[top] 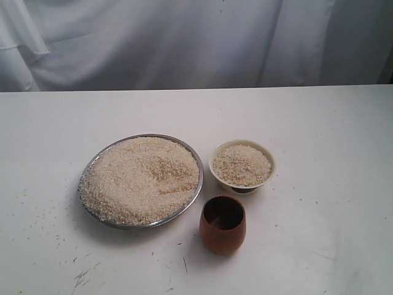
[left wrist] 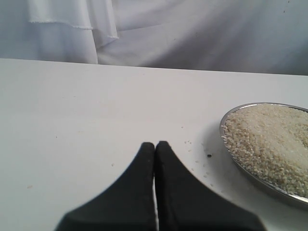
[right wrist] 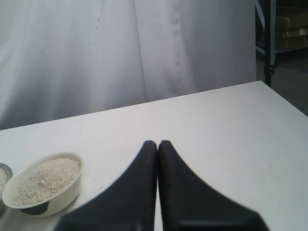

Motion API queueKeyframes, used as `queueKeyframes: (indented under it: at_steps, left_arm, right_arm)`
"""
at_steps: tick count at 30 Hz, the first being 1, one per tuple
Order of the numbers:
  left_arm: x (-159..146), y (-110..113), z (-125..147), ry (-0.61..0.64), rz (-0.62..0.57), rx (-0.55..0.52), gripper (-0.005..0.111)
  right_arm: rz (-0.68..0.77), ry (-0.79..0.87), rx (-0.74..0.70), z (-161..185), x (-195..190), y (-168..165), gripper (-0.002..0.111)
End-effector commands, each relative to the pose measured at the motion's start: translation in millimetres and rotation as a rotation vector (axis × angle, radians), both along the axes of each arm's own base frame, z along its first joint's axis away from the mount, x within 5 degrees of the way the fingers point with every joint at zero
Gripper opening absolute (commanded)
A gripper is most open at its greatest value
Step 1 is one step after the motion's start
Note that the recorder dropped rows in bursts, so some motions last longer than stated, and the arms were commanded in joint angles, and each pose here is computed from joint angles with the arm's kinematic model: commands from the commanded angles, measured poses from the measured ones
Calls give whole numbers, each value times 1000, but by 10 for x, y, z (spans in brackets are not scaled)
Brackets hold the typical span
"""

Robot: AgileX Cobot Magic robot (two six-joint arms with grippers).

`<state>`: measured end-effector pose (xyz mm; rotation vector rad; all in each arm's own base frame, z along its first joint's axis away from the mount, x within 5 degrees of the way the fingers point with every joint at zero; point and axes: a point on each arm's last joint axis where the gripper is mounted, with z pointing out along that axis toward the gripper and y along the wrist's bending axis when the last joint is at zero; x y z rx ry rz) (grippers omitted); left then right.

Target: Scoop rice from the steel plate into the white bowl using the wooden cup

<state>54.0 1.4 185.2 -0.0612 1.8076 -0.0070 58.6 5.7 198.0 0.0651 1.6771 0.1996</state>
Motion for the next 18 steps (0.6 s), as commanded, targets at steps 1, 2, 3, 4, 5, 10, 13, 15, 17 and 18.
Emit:
queueKeyframes:
  at_steps: [1,2,3,4,5,10,13,15,17,18]
  left_arm:
    - [0,1,-8,-6,2,-1,0]
    - [0,1,-8,-6,2,-1,0]
    - [0,1,-8,-6,2,-1,0]
    - [0,1,-8,-6,2,-1,0]
    - [0,1,-8,-6,2,-1,0]
    - [0,1,-8,-6,2,-1,0]
    - [0,1,-8,-6,2,-1,0]
    - [0,1,-8,-6,2,-1,0]
    - [0,1,-8,-6,2,-1,0]
    - [0,1,-8,-6,2,-1,0]
  right_arm:
    - [0,28,-43,-45,-19,-4,0]
    - [2,32,-55,-52,-26,-4,0]
    - [4,42,-64,-65,-34,-5,0]
    - [5,61,-68,-82,-37,-4,0]
    - [7,79,-72,-98,-40,-4,0]
    - [15,129,-112,-146,-50,-5,0]
    - [15,132,-111,-149,-51,-5,0]
    - [16,152,-112,-166,-56,-5,0]
    - [16,152,-112,-166,-56,-5,0]
    - [16,152,-112,-166,-56,-5,0]
